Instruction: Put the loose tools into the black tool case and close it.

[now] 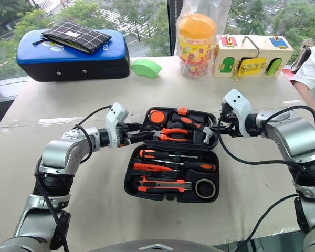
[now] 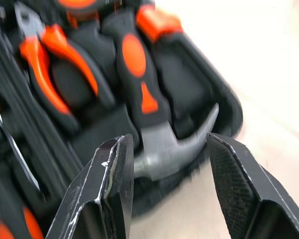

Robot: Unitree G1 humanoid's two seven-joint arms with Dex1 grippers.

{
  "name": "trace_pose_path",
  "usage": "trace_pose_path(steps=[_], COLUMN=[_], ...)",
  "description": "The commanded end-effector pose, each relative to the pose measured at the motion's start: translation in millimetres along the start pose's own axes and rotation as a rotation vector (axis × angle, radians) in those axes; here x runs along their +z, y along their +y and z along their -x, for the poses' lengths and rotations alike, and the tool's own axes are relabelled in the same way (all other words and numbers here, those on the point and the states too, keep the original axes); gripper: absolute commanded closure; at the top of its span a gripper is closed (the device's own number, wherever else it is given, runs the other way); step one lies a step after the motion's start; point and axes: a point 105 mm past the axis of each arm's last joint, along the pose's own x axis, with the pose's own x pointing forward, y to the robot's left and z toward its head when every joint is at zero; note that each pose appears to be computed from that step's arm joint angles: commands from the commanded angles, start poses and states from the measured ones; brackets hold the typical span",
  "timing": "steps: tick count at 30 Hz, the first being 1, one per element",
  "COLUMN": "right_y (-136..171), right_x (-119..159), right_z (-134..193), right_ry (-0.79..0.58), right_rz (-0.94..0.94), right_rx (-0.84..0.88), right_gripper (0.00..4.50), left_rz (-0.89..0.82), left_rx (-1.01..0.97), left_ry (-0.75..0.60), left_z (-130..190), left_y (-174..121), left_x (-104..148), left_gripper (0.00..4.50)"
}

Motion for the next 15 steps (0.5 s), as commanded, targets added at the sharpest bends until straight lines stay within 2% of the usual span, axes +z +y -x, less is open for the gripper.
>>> trace_pose_path(steps=[1,3,4,5,7,10,15], right_y=[4.2,9.9,11.0,12.4,15.2,19.1,11.9], right_x=[44.5,53.7,57.1,60.4,64.6,68.3,71.6], right_z=[6.1,-2.4,-7.1,-11.7,-17.6,-24.0,-39.8], right_ry=[-0.174,-0.195,-0.199,-0.204,-0.211,-0.219,-0.218], right_rz=[0.011,0.024,0.031,0.037,0.046,0.055,0.035], right_rx=[0.050,0.077,0.079,0.084,0.095,0.115,0.099], right_gripper=[2.80,3.46,4.04,4.38,4.50,4.50,4.50], left_rz=[-0.111,-0.107,-0.112,-0.112,-0.108,-0.121,-0.113], left_rx=[-0.006,0.022,0.017,0.013,0.005,-0.001,-0.068], left_ry=[-0.230,-0.230,-0.225,-0.219,-0.195,-0.176,-0.149], left_z=[13.8,11.6,10.0,8.4,6.1,4.6,-0.7], left_y=[-0.9,3.8,2.8,1.9,-0.1,-3.0,-14.2], left_x=[61.2,65.6,66.3,66.3,62.9,57.3,51.1], left_gripper=[1.09,1.41,1.97,2.29,3.30,4.46,4.46])
